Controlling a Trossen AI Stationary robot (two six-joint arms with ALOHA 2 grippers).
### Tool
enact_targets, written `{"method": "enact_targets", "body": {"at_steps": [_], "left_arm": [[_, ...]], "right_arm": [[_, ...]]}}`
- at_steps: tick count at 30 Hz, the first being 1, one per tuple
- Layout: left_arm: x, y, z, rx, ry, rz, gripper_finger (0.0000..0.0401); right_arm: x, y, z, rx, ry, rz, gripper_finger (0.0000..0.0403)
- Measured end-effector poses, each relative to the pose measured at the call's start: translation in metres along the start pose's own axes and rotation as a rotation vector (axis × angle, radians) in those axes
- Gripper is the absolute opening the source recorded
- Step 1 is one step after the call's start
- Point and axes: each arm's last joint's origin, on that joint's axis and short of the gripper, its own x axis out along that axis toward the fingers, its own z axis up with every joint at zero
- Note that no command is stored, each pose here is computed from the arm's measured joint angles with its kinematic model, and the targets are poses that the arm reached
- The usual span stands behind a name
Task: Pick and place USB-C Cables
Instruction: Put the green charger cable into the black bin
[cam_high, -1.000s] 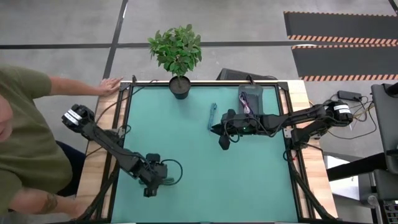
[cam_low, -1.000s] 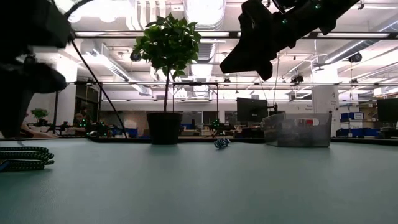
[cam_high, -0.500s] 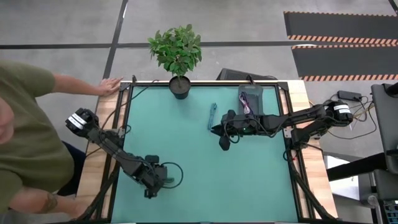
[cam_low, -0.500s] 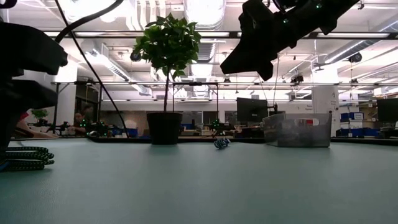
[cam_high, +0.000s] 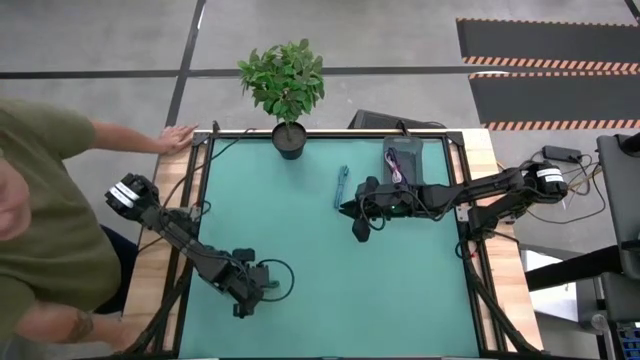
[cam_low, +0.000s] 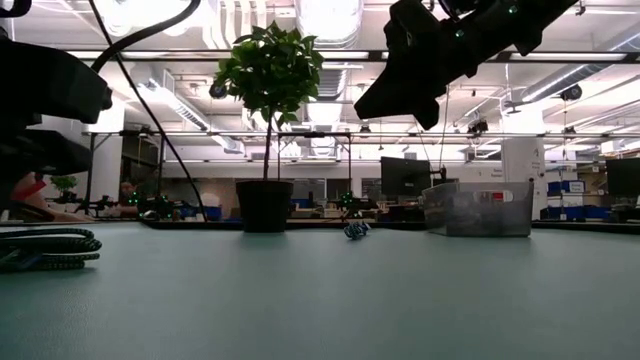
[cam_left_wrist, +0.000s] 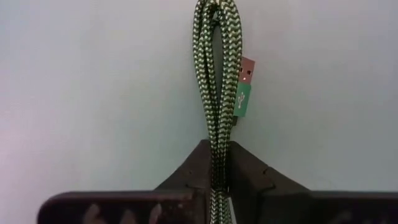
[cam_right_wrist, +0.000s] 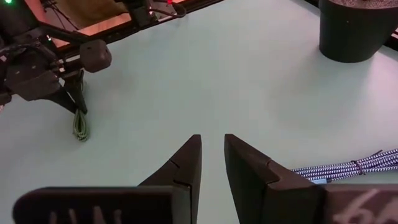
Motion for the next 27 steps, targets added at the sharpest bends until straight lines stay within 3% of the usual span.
{"method": "enact_targets", "body": {"at_steps": [7, 15, 21, 27], "left_arm": [[-0.008, -0.001, 0.001, 0.035, -0.028, -0.023, 0.0016], [-0.040, 0.004, 0.010, 0.103, -0.246, 0.039, 0.0013], [-0.073, 0.008, 0.024, 0.144, -0.533, 0.070, 0.0012], [-0.100, 0.003, 0.042, 0.264, -0.889, 0.067, 0.0013]], "right_arm": [[0.000, 0.000, 0.000, -0.003, 0.000, 0.001, 0.0059], [-0.001, 0.009, -0.004, -0.061, -0.007, 0.033, 0.0059], [-0.005, 0.028, -0.005, -0.167, -0.066, 0.081, 0.0059], [-0.005, 0.048, -0.004, -0.273, -0.175, 0.131, 0.0059]]}}
